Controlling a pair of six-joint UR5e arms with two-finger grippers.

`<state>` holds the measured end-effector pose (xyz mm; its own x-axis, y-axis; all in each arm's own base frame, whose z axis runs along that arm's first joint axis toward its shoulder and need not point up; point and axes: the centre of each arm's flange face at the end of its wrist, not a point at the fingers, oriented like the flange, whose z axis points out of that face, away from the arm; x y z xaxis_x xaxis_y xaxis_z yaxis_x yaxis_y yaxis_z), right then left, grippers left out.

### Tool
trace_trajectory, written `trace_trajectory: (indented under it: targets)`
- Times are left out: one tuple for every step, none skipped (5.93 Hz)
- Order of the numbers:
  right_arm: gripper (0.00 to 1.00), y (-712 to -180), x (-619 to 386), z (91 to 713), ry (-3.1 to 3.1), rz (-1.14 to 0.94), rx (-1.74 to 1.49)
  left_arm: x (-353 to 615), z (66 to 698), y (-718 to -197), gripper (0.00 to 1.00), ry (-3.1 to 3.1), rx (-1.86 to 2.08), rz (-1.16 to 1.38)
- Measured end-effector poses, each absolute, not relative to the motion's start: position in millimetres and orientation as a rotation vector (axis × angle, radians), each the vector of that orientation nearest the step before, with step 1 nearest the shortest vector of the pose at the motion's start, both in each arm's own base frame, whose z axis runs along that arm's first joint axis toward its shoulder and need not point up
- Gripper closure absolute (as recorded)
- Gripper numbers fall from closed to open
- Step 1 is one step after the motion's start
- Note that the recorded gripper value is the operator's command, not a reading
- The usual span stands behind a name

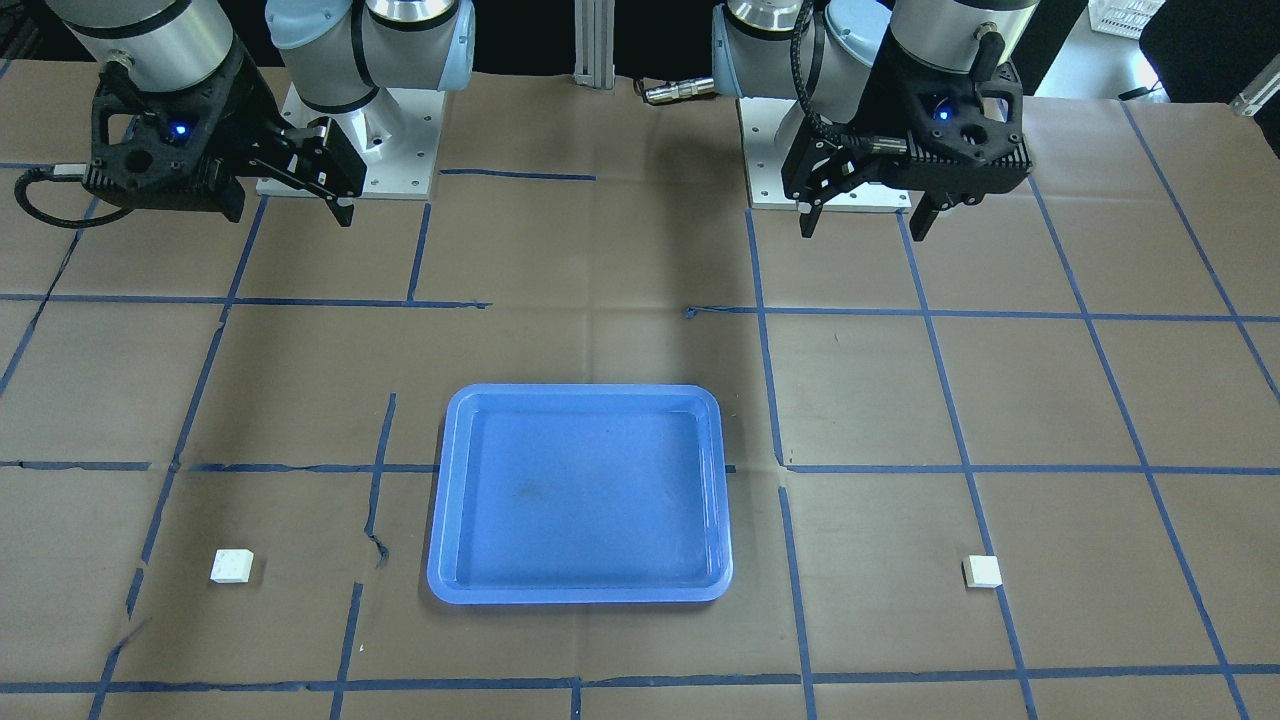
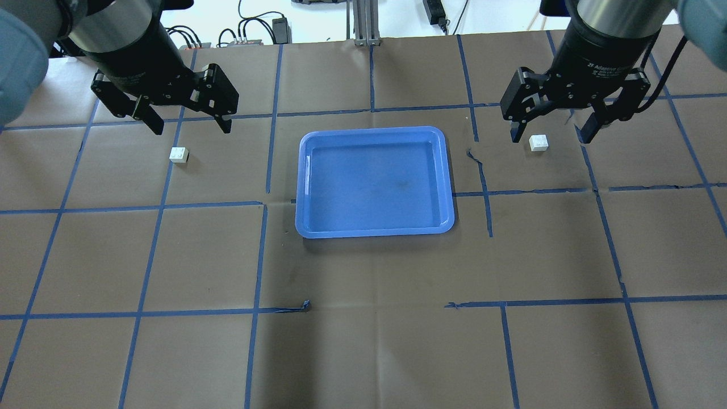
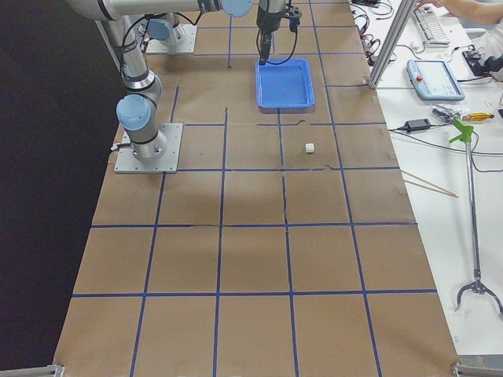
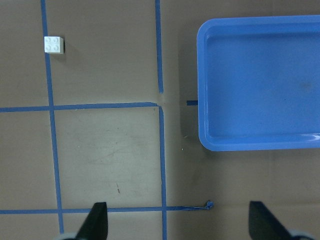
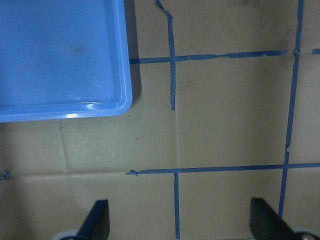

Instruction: Assemble white blocks and place on blue tray

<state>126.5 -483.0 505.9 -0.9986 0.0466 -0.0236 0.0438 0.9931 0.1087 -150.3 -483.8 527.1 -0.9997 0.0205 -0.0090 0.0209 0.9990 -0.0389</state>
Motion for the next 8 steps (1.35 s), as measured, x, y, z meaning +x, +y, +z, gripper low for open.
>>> trace_trajectory:
  targets:
    - [0.00,-483.2,126.5,505.6,3.110,0.169,0.071,-150.3,526.4,-484.0,0.00,3.132,0.032,-0.059]
    - [0.00,-483.4,126.6,505.3,3.109,0.170,0.071,-150.4,525.9,-484.2,0.00,3.133,0.032,-0.058]
    - [0.00,-484.0,126.8,505.2,3.109,0.170,0.069,-150.5,525.4,-484.5,0.00,3.135,0.032,-0.056]
    - [0.00,-484.8,126.7,505.0,3.111,0.169,0.068,-150.3,524.7,-485.1,0.00,3.137,0.032,-0.054]
    - [0.00,-485.3,126.4,504.8,3.113,0.168,0.069,-148.3,525.4,-484.9,0.00,3.136,0.033,-0.054]
    - [0.00,-485.6,126.4,504.7,3.112,0.169,0.070,-144.0,524.3,-485.3,0.00,3.133,0.032,-0.044]
    - [0.00,-485.6,126.4,506.9,3.111,0.162,0.070,-130.6,513.0,-490.5,0.00,3.132,0.005,-0.004]
    - [0.00,-486.3,125.7,509.8,3.112,0.147,0.051,-101.6,487.1,-501.2,0.00,3.134,-0.061,0.065]
